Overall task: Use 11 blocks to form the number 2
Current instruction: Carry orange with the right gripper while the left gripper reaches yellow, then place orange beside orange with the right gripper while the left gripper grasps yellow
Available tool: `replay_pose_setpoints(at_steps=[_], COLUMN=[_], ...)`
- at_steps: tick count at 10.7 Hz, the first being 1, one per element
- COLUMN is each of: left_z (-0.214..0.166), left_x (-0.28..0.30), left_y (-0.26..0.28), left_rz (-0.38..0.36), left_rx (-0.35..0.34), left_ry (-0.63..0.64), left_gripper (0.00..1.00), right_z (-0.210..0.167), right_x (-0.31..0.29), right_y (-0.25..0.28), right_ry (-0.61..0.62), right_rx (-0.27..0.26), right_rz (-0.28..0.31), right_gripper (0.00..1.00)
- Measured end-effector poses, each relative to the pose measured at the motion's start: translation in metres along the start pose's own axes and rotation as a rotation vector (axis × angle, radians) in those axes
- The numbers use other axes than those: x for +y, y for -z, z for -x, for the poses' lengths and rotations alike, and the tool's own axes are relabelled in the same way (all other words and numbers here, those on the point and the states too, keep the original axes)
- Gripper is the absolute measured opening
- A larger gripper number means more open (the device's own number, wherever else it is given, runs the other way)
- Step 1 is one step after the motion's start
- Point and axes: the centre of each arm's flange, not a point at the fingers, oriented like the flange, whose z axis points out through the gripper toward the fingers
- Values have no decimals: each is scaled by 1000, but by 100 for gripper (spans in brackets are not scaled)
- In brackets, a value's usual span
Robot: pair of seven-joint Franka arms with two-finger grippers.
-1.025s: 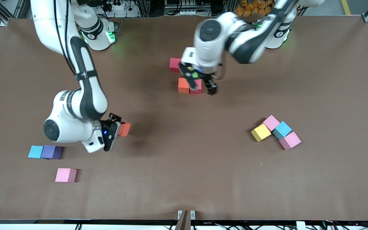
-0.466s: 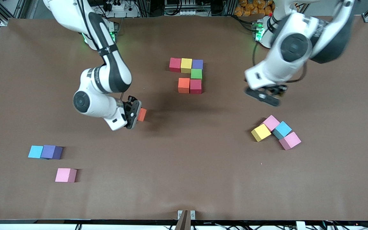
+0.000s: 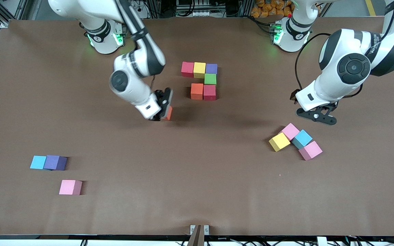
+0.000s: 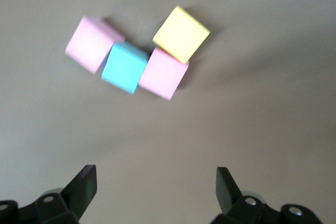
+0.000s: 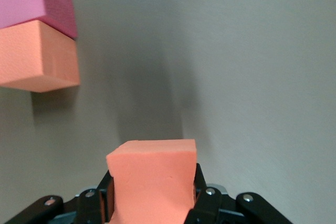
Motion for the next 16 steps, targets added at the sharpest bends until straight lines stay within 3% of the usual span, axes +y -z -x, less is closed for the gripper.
replay_pose_setpoints(at_steps=[4,8,11,16], left_z=[-7,-20,-35,-46], left_x=[-21,11,28,39], left_y=[-88,-106,-126,-138], left_rz=[18,21,24,-79], left_rx=[89,115,155,139], left_ry=[-284,-419,-536,-675], left_gripper=[100,100,100,100], right_z=[-17,-30,-24,-29], right_x=[-48,-83,-96,-119], right_y=[-24,-39,-51,-61], right_ry=[64,68,64,48], right_rx=[-14,9,-3,16], right_rz=[43,32,35,41], right_gripper=[58,58,58,58])
